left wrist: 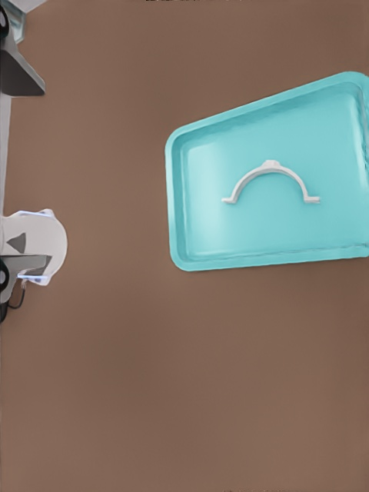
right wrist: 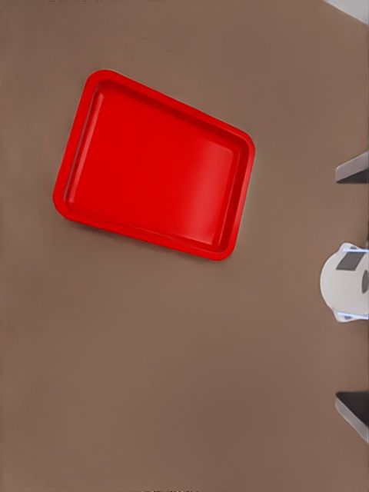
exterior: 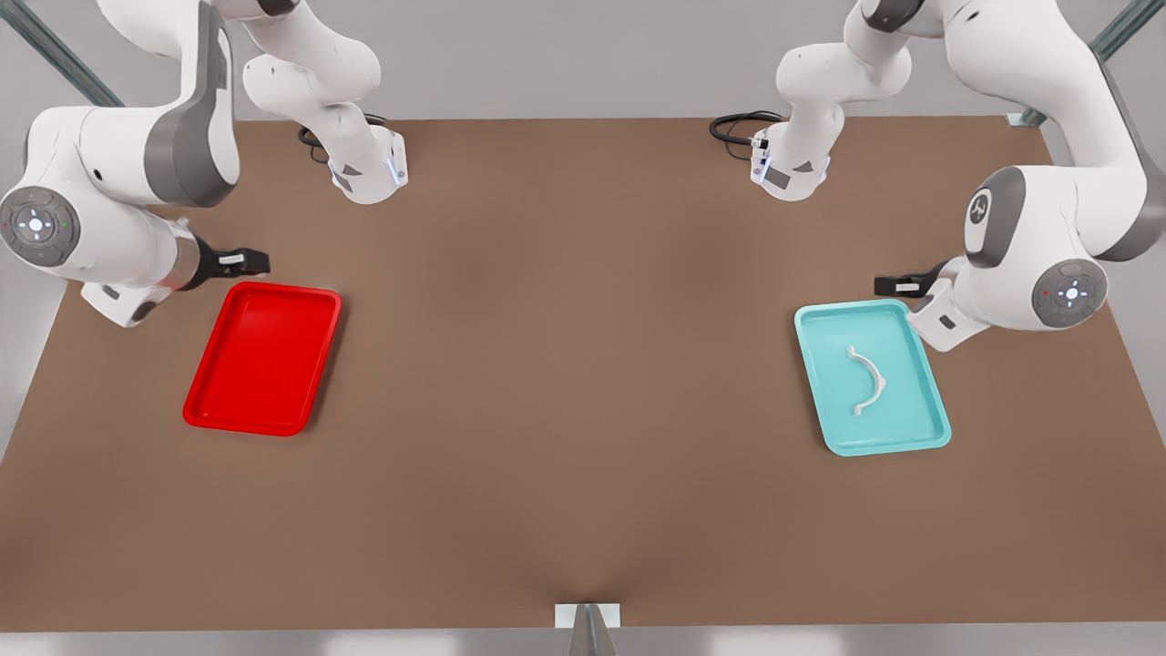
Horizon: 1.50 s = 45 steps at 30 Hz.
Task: Take the drainage pipe clamp from the left arm, pass it to the right arm, and place it in the plate on the right side
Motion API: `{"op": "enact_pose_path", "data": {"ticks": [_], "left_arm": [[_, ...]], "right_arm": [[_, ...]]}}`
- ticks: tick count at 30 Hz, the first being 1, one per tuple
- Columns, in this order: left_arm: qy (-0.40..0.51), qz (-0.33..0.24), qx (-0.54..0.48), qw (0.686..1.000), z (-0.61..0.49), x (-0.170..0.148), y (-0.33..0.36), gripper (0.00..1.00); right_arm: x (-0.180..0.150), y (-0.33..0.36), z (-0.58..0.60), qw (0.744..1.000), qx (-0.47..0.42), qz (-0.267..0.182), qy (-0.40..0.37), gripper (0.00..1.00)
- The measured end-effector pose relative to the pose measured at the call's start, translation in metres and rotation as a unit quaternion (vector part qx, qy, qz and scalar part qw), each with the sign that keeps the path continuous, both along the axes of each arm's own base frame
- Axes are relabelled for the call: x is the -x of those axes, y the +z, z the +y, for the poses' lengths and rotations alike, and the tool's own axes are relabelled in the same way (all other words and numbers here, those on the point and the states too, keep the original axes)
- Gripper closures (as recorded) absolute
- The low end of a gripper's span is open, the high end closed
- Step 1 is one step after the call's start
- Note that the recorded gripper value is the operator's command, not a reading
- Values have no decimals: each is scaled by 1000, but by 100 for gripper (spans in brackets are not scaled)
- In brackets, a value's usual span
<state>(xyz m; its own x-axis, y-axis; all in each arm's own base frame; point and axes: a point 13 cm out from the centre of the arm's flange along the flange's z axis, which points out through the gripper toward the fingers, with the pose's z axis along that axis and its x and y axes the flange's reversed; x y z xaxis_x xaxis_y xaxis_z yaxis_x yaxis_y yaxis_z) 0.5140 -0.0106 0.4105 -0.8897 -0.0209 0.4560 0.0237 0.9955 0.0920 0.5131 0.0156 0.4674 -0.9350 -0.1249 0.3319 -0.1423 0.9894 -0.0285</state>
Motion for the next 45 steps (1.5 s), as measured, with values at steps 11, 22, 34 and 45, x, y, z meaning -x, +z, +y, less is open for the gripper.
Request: {"op": "enact_pose_path", "data": {"ticks": [11,22,34,45], "left_arm": [[-23,-39,38,998,66,-102,-236,0],[-179,-73,77,978,107,-87,-325,0],[-298,-117,105,942,102,-65,-361,11],[-351,-133,114,920,97,-74,-363,49]], "right_arm": [[-33,-3,3,998,-10,-58,19,0],[-39,-9,4,998,-11,-62,29,0],[-40,-11,4,998,-12,-60,35,0],[-39,-15,4,998,-10,-56,40,0]]}}
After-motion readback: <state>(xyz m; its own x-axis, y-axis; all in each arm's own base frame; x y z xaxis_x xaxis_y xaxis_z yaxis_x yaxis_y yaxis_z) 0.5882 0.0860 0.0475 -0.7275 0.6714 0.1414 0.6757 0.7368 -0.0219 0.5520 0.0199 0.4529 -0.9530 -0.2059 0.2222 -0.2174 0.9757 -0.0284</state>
